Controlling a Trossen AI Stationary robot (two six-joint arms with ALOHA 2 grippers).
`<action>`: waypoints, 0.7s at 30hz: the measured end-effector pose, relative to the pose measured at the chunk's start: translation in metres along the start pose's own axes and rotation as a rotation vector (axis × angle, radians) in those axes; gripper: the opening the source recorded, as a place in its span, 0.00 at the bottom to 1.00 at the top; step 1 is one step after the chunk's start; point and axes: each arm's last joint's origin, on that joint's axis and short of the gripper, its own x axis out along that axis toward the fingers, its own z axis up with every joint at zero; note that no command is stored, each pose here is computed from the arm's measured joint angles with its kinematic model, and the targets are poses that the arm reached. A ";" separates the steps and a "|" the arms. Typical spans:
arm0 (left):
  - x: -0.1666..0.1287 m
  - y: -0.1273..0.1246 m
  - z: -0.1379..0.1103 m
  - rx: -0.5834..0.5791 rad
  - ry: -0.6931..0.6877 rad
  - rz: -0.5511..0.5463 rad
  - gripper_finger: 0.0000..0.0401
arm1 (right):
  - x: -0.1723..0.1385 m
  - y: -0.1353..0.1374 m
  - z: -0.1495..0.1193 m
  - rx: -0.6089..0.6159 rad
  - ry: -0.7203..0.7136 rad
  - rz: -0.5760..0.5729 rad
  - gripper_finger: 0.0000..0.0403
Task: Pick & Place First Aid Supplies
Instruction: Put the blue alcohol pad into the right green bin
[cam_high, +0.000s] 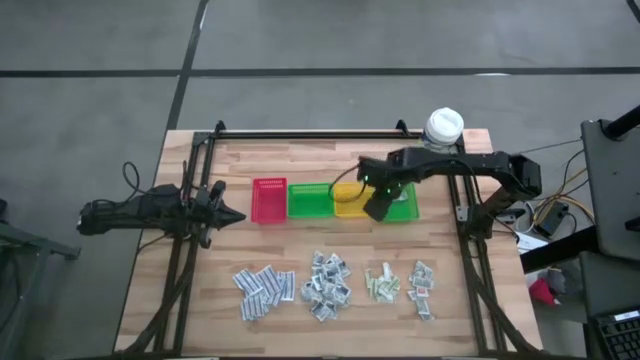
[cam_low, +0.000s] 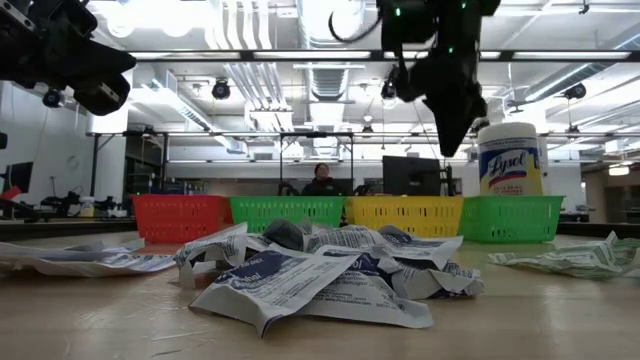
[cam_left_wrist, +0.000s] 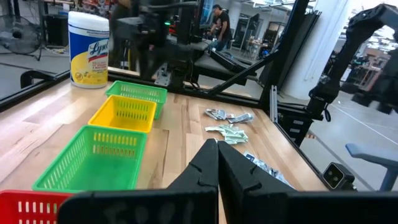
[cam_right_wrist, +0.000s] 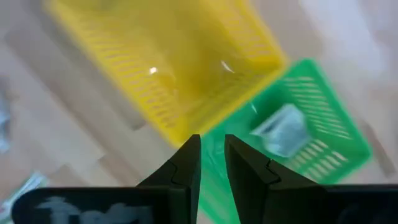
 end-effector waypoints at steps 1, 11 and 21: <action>0.000 0.000 0.000 0.000 0.000 0.000 0.00 | -0.001 0.007 -0.003 -0.028 -0.001 0.006 0.17; 0.000 0.000 0.000 0.000 0.000 0.000 0.00 | -0.004 0.072 -0.034 -0.263 -0.081 0.099 0.21; 0.000 0.000 0.000 0.000 0.000 0.000 0.00 | -0.007 0.113 -0.049 -0.375 -0.208 0.221 0.21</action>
